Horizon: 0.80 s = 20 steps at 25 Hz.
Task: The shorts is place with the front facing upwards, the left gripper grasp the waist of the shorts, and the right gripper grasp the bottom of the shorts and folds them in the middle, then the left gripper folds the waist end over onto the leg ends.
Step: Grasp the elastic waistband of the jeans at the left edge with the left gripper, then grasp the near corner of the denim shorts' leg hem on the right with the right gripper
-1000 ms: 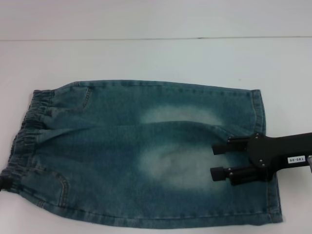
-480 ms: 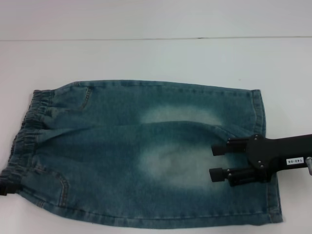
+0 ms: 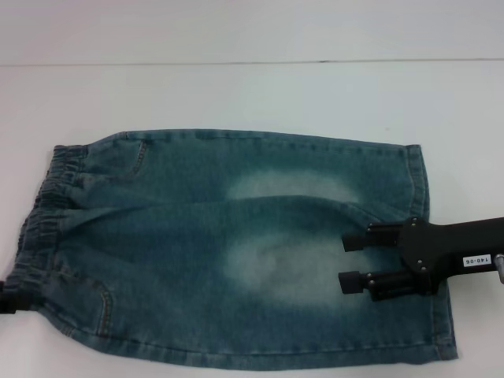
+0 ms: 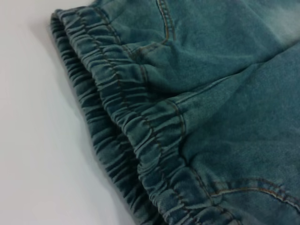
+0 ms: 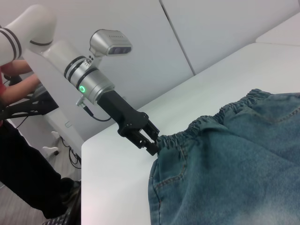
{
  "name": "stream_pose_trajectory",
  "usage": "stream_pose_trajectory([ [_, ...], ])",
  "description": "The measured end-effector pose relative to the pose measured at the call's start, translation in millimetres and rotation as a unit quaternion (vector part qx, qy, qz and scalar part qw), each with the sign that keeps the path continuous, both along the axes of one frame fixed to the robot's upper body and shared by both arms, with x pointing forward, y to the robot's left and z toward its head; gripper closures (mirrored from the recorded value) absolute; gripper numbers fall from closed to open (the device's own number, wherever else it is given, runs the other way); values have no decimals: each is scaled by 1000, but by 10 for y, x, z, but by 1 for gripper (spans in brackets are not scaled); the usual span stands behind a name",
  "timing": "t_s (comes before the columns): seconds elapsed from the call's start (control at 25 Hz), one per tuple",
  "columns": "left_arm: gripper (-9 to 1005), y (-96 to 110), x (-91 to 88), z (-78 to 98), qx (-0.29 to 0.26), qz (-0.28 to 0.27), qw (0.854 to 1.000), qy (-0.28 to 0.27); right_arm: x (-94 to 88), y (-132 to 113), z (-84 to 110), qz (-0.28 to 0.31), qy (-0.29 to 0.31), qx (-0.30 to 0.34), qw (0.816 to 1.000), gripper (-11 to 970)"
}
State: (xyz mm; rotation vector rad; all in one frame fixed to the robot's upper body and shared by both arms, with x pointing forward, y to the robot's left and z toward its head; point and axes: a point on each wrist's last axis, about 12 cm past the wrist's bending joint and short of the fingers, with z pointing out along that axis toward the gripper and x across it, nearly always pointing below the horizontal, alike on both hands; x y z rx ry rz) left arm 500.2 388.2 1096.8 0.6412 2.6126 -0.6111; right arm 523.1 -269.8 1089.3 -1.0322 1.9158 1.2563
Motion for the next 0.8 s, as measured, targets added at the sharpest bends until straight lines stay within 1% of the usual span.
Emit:
stream_pose_trajectory([
  [0.04, 316, -6, 2, 2, -1, -1, 1000, 0, -1, -2, -2, 0, 0, 0, 1000, 103],
  [0.16, 561, -46, 4, 8, -10, -13, 1000, 9, -2, -2, -3, -1, 0, 0, 1000, 103],
  [0.36, 797, -88, 17, 65, -19, -26, 999, 11, 7, 17, 0, 2, 0, 2, 1000, 102],
  [0.6, 971, -154, 60, 147, -38, -40, 998, 10, 54, 23, 49, 1, 6, 4, 1000, 103],
  [0.72, 971, -200, 102, 196, -49, -45, 998, 11, 135, -33, 137, -11, 33, -5, 999, 103],
  [0.8, 971, -225, 137, 230, -53, -45, 998, 12, 203, -102, 212, -15, 59, -24, 998, 103],
])
